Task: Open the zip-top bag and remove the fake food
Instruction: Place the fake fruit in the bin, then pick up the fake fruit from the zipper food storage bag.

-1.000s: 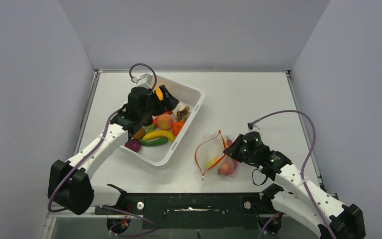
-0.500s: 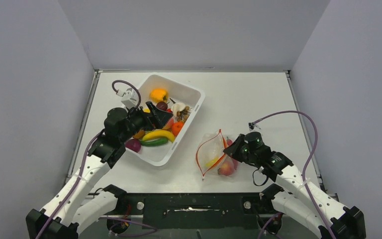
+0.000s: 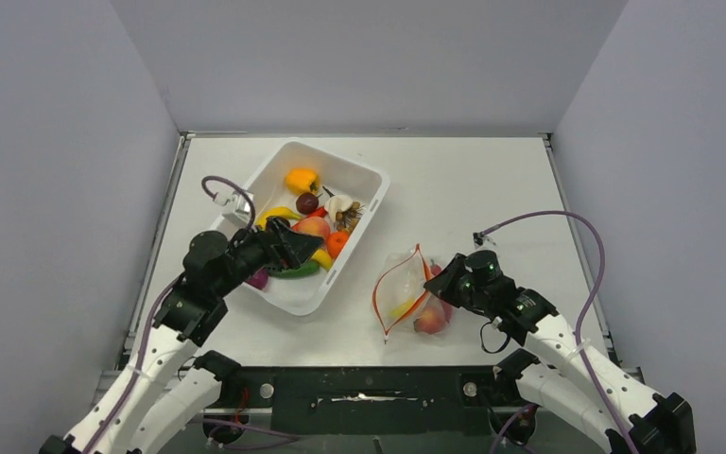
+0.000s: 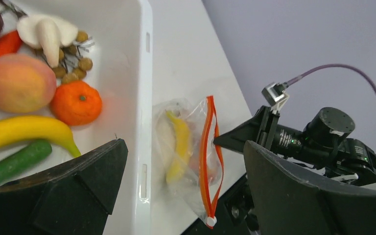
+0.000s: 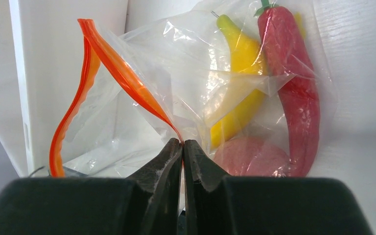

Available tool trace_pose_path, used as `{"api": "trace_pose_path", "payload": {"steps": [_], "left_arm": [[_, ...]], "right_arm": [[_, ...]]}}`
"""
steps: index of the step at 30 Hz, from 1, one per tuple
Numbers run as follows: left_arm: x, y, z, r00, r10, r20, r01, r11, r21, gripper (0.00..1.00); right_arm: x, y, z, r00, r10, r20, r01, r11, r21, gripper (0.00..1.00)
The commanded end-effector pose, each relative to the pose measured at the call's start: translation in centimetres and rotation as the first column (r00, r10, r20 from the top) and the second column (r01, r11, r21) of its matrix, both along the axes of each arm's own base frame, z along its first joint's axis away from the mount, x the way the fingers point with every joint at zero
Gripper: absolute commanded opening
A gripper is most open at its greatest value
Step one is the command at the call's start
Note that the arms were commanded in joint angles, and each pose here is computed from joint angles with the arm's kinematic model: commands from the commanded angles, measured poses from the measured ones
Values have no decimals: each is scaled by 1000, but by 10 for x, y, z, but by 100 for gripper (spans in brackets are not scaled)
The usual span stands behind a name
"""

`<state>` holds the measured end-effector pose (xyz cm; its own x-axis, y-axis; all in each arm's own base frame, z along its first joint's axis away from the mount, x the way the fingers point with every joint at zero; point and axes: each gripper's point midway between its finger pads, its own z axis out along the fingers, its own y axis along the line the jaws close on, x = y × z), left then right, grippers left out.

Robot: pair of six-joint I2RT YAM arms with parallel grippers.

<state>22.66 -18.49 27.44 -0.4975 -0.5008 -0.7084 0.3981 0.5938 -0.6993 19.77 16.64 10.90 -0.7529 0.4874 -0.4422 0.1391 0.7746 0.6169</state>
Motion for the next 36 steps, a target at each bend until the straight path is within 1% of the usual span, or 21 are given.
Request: {"api": "trace_pose_path", "payload": {"steps": [1, 5, 8, 10, 11, 13, 14, 19, 22, 24, 25, 29, 32, 36], "left_arm": [[-12, -35, 1, 978, -145, -148, 153, 987, 43, 90], [-29, -82, 0, 978, -184, -95, 201, 951, 235, 90], [-51, -127, -14, 960, -264, -90, 278, 891, 357, 90], [-58, -151, -30, 944, -309, -111, 327, 847, 420, 84], [-60, -162, -35, 938, -326, -116, 343, 832, 436, 82], [-62, -180, -47, 929, -351, -121, 366, 814, 451, 81], [-59, -185, -52, 932, -340, -126, 359, 817, 451, 80], [-41, -193, -69, 962, -231, -144, 270, 867, 418, 69], [-35, -201, -76, 965, -219, -147, 261, 879, 399, 62], [-30, -204, -79, 968, -191, -161, 242, 876, 417, 47], [-27, -204, -81, 971, -166, -171, 225, 874, 430, 43], [-22, -209, -81, 974, -150, -168, 208, 885, 417, 40], [-21, -209, -98, 971, -128, -201, 206, 874, 440, 36], [-21, -208, -128, 963, -101, -250, 216, 846, 487, 34]], "right_arm": [[11, 10, 13, 999, -6, 50, 3, 998, 63, 8], [13, 16, 14, 999, 7, 50, -11, 997, 82, 7], [13, 19, 18, 998, 21, 58, -26, 996, 81, 7], [13, 21, 23, 997, 30, 73, -36, 996, 82, 7], [13, 21, 25, 996, 35, 83, -42, 996, 84, 7], [11, 19, 27, 995, 38, 96, -45, 996, 79, 7], [11, 17, 28, 994, 32, 101, -39, 996, 77, 7], [6, 12, 33, 992, 23, 123, -33, 996, 83, 7], [6, 11, 40, 989, 26, 144, -39, 996, 85, 7], [6, 12, 45, 987, 33, 159, -47, 995, 86, 7], [5, 12, 46, 986, 43, 161, -57, 995, 84, 7], [-1, 14, 47, 984, 76, 162, -91, 992, 84, 7], [-3, 13, 53, 979, 76, 187, -96, 990, 99, 7], [-9, 12, 62, 971, 93, 222, -119, 987, 111, 7]]}}
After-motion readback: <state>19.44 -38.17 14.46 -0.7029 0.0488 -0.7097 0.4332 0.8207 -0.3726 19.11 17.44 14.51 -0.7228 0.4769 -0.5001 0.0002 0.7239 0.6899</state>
